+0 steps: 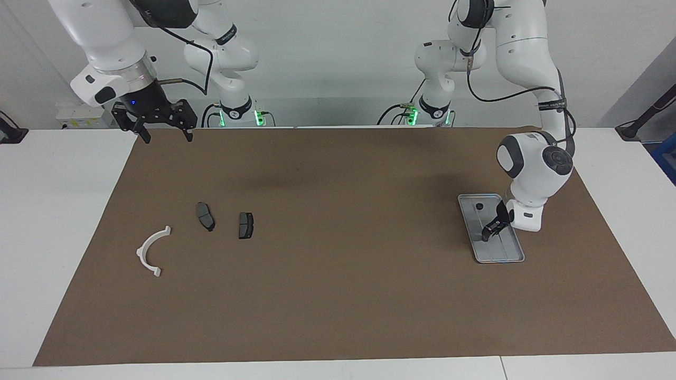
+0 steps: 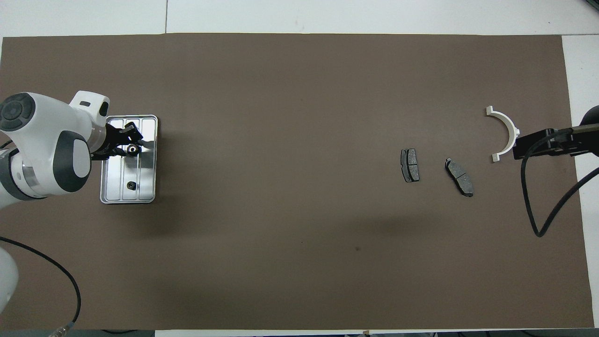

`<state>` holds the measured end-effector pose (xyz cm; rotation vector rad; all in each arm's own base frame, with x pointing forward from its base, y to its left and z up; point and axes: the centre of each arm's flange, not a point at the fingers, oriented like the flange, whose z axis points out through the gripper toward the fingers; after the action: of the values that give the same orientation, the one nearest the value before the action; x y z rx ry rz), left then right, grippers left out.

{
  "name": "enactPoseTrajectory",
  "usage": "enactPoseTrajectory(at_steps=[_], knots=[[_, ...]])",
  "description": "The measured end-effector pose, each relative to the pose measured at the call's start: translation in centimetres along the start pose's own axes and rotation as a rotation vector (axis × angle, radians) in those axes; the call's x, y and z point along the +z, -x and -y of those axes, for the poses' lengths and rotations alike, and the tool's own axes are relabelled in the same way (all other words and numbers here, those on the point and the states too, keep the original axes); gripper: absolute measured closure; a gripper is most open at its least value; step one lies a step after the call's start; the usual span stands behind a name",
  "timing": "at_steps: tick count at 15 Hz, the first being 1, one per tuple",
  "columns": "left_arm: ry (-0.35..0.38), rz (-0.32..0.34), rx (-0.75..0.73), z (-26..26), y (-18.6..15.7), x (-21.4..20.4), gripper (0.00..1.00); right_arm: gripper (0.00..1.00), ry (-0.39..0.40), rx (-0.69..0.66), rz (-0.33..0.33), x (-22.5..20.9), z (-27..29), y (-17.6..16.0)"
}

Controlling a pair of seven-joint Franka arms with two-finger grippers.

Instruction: Pick bearing gear from pile to tray

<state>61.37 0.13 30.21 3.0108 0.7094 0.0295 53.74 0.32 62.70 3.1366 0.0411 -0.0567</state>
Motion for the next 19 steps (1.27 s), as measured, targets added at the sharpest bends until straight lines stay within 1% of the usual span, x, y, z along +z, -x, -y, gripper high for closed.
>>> enactPoseTrajectory(at_steps=[2, 3, 4, 7, 9, 11, 13, 15, 16, 19], knots=[[-0.006, 0.019, 0.000, -0.1, -0.2, -1.7, 0.17, 0.00, 0.000, 0.000, 0.000, 0.0, 0.0, 0.0], [-0.010, 0.033, -0.002, 0.0, -0.3, -3.6, 0.07, 0.00, 0.000, -0.001, 0.000, 0.0, 0.1, 0.0], [-0.011, 0.044, -0.004, 0.2, -0.2, -6.1, 0.00, 0.00, 0.000, -0.002, 0.001, 0.0, 0.1, 0.0], [-0.023, 0.059, 0.005, 1.6, 1.5, -14.5, 0.00, 0.00, 0.000, -0.007, 0.001, 0.0, 0.4, 0.0], [-0.066, 0.071, 0.033, 2.0, 3.0, -19.4, 0.00, 0.00, 0.000, -0.007, 0.001, 0.0, 0.4, 0.0], [-0.091, 0.097, 0.045, 2.4, 4.0, -24.1, 0.00, 0.00, 0.000, -0.007, 0.001, 0.0, 0.4, 0.0], [-0.091, 0.101, 0.063, 2.9, 4.7, -28.3, 0.00, 0.00, 0.000, -0.007, 0.001, 0.0, 0.4, 0.0], [-0.086, 0.096, 0.098, 3.4, 5.7, -30.9, 0.00, 0.00, 0.000, -0.007, 0.001, 0.0, 0.4, 0.0], [-0.083, 0.095, 0.127, 3.5, 6.0, -31.4, 0.00, 0.00, 0.000, -0.007, 0.001, 0.0, 0.4, 0.0], [-0.085, 0.100, 0.184, 2.6, 6.7, -31.2, 0.00, 0.00, 0.000, -0.007, 0.001, 0.0, 0.4, 0.0]])
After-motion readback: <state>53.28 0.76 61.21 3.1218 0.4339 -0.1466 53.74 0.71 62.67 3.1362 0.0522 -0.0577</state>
